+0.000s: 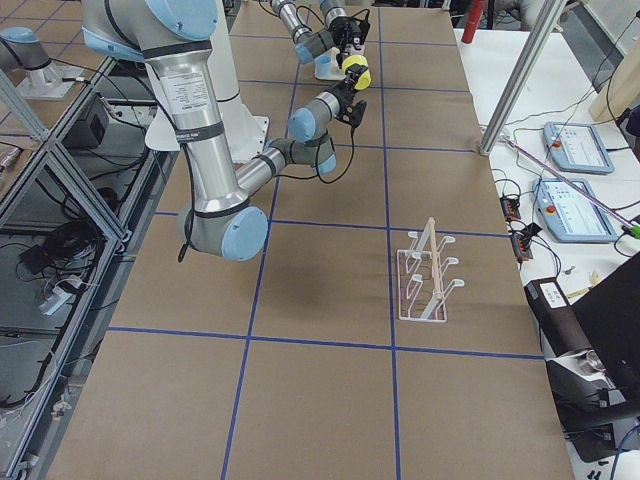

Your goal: Transfer IKEA cup to right arm and place on rack

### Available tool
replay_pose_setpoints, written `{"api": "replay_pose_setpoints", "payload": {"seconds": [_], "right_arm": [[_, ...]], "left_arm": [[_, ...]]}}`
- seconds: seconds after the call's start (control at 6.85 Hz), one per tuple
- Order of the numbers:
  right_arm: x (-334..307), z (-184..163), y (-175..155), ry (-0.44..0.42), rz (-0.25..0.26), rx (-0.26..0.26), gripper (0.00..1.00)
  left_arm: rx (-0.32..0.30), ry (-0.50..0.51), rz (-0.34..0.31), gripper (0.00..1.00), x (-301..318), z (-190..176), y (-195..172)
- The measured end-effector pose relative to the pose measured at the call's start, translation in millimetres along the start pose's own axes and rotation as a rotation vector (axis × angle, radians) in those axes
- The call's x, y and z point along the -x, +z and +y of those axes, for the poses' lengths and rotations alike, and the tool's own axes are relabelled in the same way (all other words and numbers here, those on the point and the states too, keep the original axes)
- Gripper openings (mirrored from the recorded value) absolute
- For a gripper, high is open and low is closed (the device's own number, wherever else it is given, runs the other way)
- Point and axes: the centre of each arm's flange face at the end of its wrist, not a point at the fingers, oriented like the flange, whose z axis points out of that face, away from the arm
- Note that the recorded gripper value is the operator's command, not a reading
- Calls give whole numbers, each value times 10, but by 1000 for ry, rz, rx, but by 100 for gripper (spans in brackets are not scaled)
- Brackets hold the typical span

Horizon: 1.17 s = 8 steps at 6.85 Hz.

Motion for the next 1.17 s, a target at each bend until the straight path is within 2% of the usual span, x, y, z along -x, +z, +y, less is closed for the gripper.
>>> {"api": "replay_pose_setpoints", "payload": {"seconds": [0.29, 0.58, 0.88, 1.17], "right_arm": [[-242, -424, -197, -244, 144, -97, 0], [-218, -841, -326, -349, 241, -166, 0], [-131, -1296, -592, -444, 348, -182, 0], [-23, -1676, -912, -543, 454, -164, 0]], "left_arm": [[-19, 37, -10, 94, 14, -95, -58], [-37, 82, -20, 95, 14, -188, -99], [-52, 105, -31, 96, 22, -247, -103], [-97, 202, -87, 98, 25, -397, -87]]}}
